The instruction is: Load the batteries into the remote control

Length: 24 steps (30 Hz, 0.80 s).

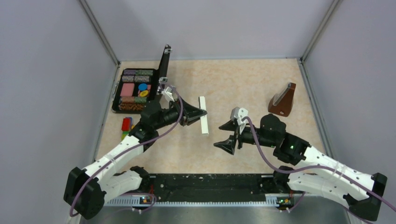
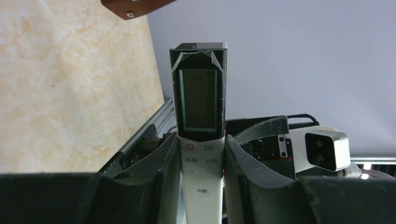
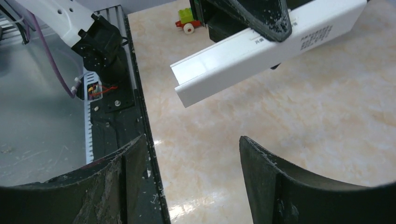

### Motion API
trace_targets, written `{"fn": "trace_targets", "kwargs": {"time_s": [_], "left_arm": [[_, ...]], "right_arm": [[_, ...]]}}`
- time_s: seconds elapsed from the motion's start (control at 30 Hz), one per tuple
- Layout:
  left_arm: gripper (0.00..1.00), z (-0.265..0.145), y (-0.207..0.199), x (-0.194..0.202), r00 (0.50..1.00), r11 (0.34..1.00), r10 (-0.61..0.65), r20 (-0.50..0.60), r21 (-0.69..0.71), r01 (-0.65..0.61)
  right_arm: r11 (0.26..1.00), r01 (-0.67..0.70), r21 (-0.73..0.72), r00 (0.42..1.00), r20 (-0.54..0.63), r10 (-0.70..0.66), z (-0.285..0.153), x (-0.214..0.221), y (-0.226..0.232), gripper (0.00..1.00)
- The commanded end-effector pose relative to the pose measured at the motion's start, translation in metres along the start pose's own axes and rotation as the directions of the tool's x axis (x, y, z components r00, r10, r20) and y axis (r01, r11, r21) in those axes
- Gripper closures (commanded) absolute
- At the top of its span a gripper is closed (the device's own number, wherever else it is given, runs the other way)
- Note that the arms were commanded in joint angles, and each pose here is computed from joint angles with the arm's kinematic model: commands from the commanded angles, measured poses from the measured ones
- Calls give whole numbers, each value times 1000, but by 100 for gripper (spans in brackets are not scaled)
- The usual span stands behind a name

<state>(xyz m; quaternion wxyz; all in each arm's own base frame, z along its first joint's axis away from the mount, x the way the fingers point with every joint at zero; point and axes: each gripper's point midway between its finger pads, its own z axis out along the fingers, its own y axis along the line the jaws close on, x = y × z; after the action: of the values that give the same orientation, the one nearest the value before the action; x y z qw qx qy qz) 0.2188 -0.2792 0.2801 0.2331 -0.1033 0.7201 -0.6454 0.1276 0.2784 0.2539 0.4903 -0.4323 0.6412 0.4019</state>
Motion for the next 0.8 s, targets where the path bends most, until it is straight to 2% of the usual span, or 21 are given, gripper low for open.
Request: {"fn": "trace_targets", "kwargs": {"time_s": [0.0, 0.13, 0.37, 0.77], "left_arm": [[100, -6, -57, 4, 996, 983, 69, -60, 176, -58], [100, -7, -67, 6, 995, 980, 38, -92, 196, -19], [100, -7, -72, 9, 991, 979, -13, -134, 199, 40], [100, -7, -71, 12, 988, 979, -22, -151, 199, 52]], "right_arm": [[985, 166, -35, 977, 139, -160, 3, -34, 4, 29], [977, 210, -46, 951, 242, -193, 5, -59, 10, 27], [961, 267, -74, 923, 306, -233, 11, -71, 15, 26], [963, 268, -3, 915, 312, -254, 17, -69, 1, 27]]}}
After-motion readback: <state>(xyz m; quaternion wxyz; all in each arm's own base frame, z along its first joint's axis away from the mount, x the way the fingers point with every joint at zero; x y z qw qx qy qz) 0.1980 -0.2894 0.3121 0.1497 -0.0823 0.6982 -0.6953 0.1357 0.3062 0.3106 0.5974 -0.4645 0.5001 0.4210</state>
